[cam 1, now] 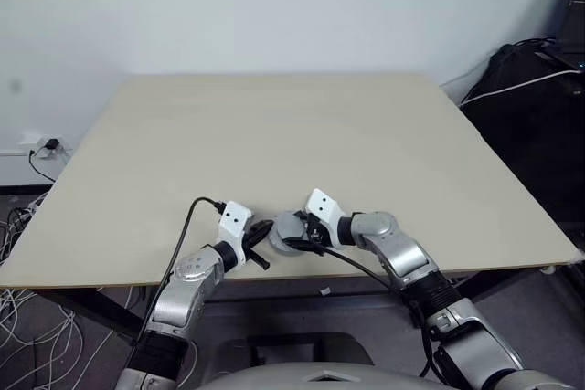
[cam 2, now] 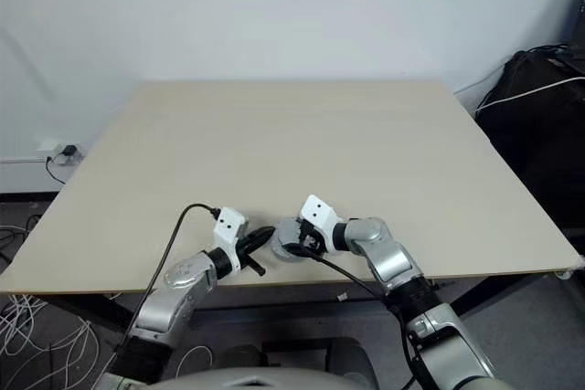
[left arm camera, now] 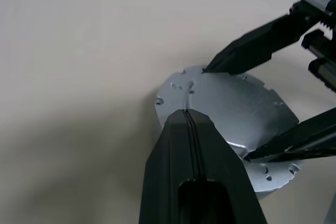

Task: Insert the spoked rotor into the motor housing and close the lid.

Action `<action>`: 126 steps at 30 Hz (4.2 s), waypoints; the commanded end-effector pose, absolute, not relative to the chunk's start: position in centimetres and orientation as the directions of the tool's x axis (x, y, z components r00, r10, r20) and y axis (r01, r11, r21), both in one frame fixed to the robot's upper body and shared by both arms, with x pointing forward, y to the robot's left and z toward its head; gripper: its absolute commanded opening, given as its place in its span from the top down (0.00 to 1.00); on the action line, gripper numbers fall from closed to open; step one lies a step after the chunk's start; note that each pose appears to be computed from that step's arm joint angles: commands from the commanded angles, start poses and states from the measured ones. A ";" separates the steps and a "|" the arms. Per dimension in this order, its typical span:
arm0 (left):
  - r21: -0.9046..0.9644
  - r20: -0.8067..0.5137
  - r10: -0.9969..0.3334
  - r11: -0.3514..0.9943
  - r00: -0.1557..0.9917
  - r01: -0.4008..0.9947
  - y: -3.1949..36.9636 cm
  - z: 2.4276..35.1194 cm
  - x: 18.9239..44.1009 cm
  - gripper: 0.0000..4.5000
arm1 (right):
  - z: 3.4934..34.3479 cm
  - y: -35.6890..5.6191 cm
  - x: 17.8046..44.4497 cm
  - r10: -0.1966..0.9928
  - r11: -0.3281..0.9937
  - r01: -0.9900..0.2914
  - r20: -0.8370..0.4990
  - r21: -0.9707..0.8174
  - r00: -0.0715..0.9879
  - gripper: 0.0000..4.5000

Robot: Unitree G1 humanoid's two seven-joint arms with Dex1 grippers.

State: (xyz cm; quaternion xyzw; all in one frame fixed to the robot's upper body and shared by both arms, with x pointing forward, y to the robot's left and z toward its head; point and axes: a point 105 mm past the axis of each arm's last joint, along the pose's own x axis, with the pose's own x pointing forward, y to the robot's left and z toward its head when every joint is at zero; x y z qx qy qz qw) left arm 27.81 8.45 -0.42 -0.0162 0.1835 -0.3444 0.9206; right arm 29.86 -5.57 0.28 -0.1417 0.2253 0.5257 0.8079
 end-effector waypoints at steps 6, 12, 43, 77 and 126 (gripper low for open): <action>-0.149 -0.356 -0.649 0.750 0.673 0.645 7.2 -0.1 28.7 1.00 | -0.9 -5.8 29.4 0.762 0.417 -0.909 -0.554 0.026 0.334 0.29; -0.159 -0.400 -0.636 0.758 0.660 0.633 6.8 -0.7 28.8 1.00 | -0.9 -5.8 29.4 0.762 0.416 -0.909 -0.555 0.025 0.334 0.29; -0.179 -0.445 -0.654 0.734 0.612 0.655 6.0 -1.8 27.3 1.00 | 0.2 -5.4 29.7 0.783 0.419 -0.908 -0.513 0.016 0.352 0.01; -0.190 -0.438 -0.671 0.719 0.598 0.668 5.7 -1.8 27.2 1.00 | 4.7 -9.5 30.3 0.784 0.520 -0.853 -0.424 0.049 0.453 0.01; -0.187 -0.431 -0.677 0.714 0.597 0.674 5.7 -1.7 27.2 1.00 | 0.7 -7.8 28.1 0.774 0.549 -0.138 -0.438 0.824 0.458 0.01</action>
